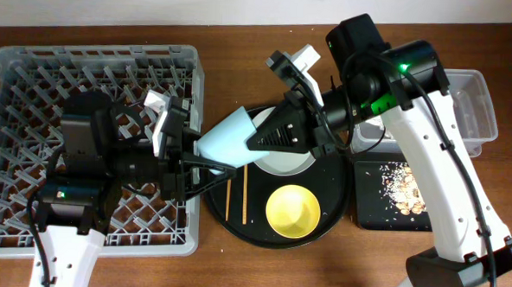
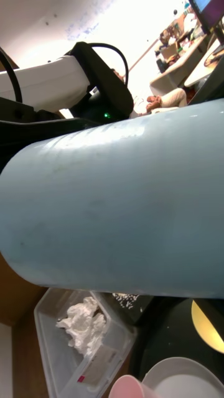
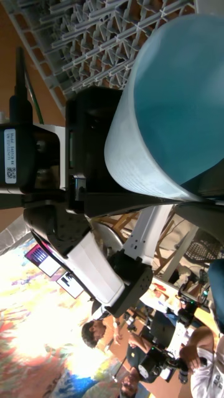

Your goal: Sort waste into correct bins and load items into the dishwasher rack

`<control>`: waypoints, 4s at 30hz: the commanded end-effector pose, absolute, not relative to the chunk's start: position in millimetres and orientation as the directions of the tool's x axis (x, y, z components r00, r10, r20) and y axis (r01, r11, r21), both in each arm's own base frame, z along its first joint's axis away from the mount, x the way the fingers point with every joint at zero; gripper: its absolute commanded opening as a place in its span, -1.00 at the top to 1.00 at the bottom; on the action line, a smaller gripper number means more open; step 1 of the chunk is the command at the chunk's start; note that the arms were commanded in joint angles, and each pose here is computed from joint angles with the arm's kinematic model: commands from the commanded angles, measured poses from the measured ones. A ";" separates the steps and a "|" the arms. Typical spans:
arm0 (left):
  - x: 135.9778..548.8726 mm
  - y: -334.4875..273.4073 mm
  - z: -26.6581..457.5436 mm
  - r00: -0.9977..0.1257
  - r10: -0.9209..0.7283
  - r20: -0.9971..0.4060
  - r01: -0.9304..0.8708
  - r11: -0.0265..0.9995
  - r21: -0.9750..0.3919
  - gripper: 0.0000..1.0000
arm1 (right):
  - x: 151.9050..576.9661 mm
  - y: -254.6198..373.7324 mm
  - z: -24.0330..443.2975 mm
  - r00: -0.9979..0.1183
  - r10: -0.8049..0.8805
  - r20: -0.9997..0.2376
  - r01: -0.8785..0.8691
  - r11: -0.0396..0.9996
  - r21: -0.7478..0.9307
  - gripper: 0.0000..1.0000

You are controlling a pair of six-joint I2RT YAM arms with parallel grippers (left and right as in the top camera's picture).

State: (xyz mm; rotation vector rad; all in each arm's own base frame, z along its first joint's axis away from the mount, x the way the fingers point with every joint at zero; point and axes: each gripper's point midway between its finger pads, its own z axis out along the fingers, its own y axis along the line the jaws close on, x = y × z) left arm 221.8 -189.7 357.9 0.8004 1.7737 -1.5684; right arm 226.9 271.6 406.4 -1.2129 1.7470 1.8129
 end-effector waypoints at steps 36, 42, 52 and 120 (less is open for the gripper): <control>433.8 13.0 167.4 -0.950 -0.266 -0.164 -0.241 0.958 -0.157 0.88 | 316.0 167.9 281.8 -0.696 -0.567 -0.440 -0.713 0.618 0.331 -0.97; 424.9 12.2 151.2 -0.957 -0.266 -0.116 -0.248 0.957 -0.149 0.88 | 316.0 167.9 281.8 -0.696 -0.567 -0.440 -0.713 0.618 0.331 -0.97; 424.0 13.0 130.9 -0.958 -0.267 -0.102 -0.251 0.957 -0.143 -0.98 | 316.0 167.9 281.8 -0.696 -0.567 -0.440 -0.713 0.618 0.331 -0.97; 245.2 -199.5 432.1 -0.421 0.169 -0.891 0.906 0.025 -0.423 -0.92 | 224.1 270.4 460.2 -0.363 -0.215 -0.907 -0.920 -0.071 0.385 0.92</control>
